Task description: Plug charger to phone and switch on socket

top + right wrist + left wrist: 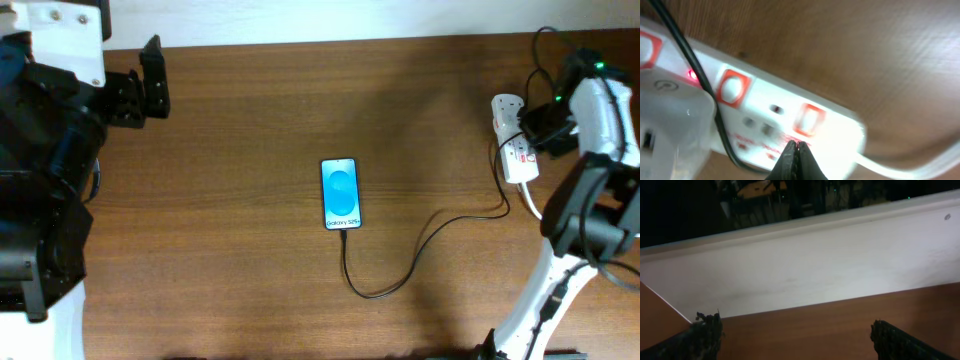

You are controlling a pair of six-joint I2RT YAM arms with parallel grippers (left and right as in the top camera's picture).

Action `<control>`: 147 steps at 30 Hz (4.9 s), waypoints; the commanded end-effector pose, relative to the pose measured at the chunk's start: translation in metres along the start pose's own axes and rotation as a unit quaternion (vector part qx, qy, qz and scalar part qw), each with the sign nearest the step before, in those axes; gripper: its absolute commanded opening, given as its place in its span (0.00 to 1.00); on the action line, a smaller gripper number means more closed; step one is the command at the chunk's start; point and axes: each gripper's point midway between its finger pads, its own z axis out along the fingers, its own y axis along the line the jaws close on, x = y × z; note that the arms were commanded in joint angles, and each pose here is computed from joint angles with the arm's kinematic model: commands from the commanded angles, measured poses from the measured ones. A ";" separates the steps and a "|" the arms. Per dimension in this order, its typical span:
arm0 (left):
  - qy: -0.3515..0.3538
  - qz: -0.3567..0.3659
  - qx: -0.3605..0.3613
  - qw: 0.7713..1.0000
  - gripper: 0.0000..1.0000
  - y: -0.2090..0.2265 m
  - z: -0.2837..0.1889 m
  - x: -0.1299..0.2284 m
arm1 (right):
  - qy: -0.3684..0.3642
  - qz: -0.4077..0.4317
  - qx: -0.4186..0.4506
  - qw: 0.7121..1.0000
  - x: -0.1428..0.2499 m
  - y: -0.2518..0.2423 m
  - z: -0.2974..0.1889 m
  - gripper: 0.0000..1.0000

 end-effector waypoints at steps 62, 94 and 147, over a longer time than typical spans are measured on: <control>0.282 0.015 0.304 0.910 0.99 -0.114 -0.230 0.262 | -0.457 -0.196 -0.605 0.621 0.239 -0.112 -0.251 0.98; 0.282 0.015 0.304 0.910 0.99 -0.114 -0.230 0.262 | -0.525 -0.414 -0.412 0.620 0.240 -0.085 -0.118 0.99; -0.071 -0.051 -0.063 0.994 0.99 -0.036 -0.022 0.365 | -0.525 -0.414 -0.412 0.620 0.240 -0.085 -0.118 0.99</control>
